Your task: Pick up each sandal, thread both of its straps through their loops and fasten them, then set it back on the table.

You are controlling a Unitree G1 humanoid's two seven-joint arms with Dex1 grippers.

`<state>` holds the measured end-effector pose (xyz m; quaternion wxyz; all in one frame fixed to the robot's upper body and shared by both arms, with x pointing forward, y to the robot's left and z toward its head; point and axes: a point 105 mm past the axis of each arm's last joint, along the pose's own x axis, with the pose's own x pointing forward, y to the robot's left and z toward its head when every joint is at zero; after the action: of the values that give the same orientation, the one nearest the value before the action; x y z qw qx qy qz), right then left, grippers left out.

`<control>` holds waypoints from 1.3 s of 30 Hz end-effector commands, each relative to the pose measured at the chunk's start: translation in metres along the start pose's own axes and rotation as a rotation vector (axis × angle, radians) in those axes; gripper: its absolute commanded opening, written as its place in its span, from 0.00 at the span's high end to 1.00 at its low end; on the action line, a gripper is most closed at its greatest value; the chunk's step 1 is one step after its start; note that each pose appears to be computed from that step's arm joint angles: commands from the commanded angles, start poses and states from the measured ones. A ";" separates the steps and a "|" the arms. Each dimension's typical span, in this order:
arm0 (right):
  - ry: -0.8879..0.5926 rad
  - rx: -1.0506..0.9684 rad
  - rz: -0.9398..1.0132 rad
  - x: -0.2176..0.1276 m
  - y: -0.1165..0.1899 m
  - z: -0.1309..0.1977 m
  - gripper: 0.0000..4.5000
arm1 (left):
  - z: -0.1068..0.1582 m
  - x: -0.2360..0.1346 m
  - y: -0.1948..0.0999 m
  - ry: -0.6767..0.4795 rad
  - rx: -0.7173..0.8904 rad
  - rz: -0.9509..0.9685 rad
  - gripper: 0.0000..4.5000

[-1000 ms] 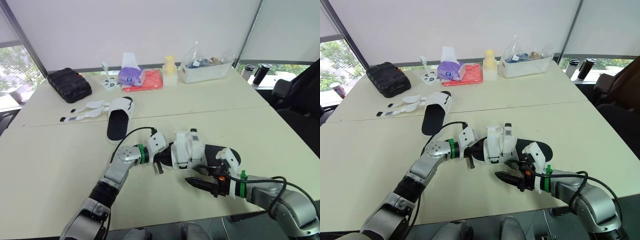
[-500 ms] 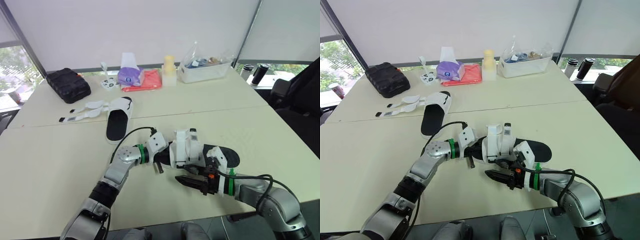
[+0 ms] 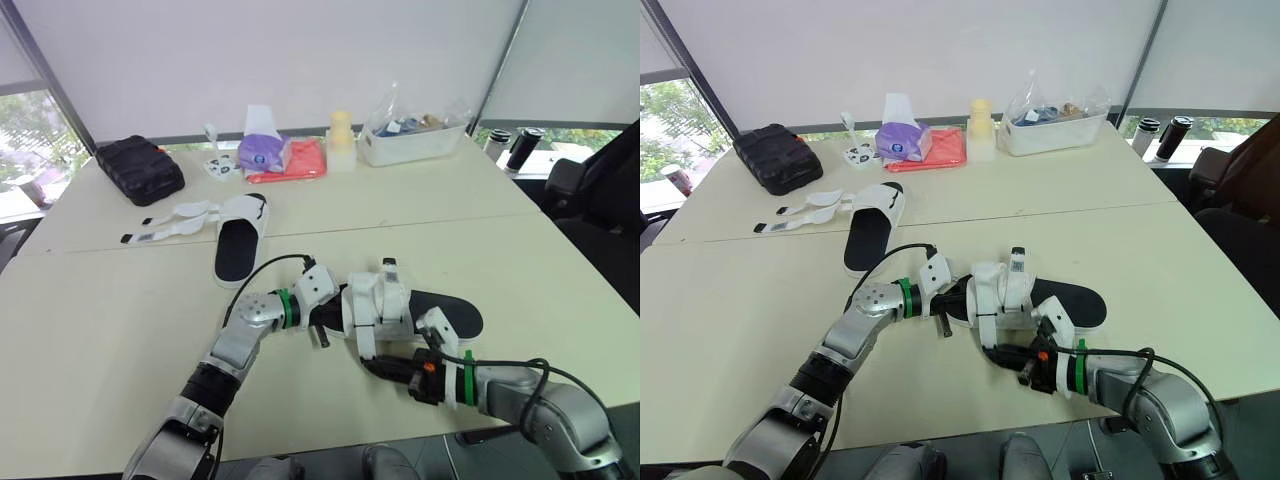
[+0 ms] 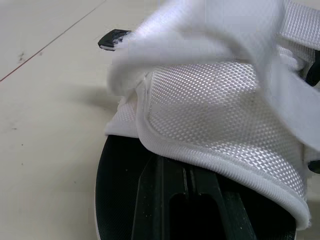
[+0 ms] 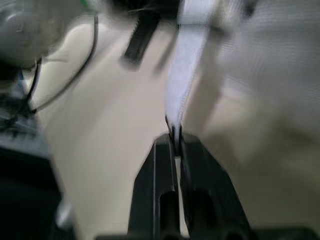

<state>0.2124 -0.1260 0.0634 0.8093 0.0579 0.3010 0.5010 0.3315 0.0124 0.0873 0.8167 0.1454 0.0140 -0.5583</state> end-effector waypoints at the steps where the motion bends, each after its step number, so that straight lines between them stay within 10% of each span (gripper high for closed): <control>1: 0.064 -0.036 0.090 -0.007 0.021 -0.007 0.99 | -0.001 0.000 -0.001 0.010 0.008 -0.009 1.00; 11: 0.069 -0.041 0.183 -0.016 0.038 0.000 0.99 | -0.002 0.002 -0.001 0.012 0.011 -0.013 1.00; 24: -0.194 -0.066 0.435 -0.022 0.083 0.090 0.99 | -0.002 0.003 0.000 0.011 0.018 -0.018 1.00; 39: -0.493 0.390 0.242 -0.004 0.014 0.117 0.99 | -0.002 0.003 -0.001 0.006 0.010 -0.008 1.00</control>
<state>0.2544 -0.0874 0.1555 0.7562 0.3435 0.2052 0.5178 0.3347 0.0102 0.0871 0.8159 0.1462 0.0112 -0.5593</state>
